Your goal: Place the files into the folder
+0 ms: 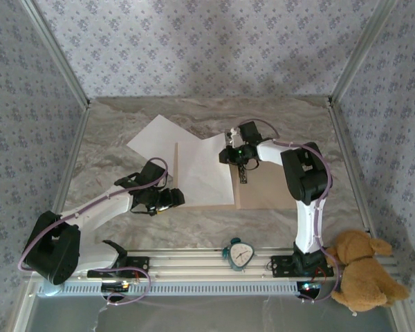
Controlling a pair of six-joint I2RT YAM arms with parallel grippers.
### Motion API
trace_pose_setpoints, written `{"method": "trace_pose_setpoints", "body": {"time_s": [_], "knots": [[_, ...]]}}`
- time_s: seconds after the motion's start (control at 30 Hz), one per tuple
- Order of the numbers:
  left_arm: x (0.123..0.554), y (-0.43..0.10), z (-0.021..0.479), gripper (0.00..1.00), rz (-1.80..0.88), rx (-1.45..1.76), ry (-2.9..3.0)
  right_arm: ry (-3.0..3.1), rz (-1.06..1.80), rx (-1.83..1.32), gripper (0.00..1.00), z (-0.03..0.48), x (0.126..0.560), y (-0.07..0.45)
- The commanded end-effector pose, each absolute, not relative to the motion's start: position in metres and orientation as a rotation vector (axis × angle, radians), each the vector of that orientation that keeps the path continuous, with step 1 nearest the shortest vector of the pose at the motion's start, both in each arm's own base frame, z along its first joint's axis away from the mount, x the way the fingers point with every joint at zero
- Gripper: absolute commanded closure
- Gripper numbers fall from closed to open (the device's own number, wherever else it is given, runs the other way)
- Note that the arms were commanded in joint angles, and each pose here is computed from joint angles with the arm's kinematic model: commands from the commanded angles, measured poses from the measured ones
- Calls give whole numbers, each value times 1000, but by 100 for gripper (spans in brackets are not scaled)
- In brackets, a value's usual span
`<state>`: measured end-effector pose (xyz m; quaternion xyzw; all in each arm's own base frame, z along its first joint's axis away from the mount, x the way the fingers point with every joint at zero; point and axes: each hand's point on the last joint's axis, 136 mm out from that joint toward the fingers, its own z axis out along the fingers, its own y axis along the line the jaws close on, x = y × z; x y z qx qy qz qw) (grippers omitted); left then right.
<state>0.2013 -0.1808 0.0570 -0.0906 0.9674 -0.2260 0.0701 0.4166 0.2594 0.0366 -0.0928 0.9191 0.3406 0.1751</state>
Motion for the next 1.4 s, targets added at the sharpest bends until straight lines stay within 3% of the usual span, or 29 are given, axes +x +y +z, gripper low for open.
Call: {"method": "trace_pose_setpoints", "body": {"time_s": [0.0,0.6,1.37], "knots": [[201,-178,60,24,-676,-260,2893,2582,940,-274,87,50,414,255],[200,-178,58,24,-678,-263,2891,2500,1121,-187,94,48,401,259],[199,-177,57,24,-675,-259,2894,2472,1098,-183,98,57,422,254]]}}
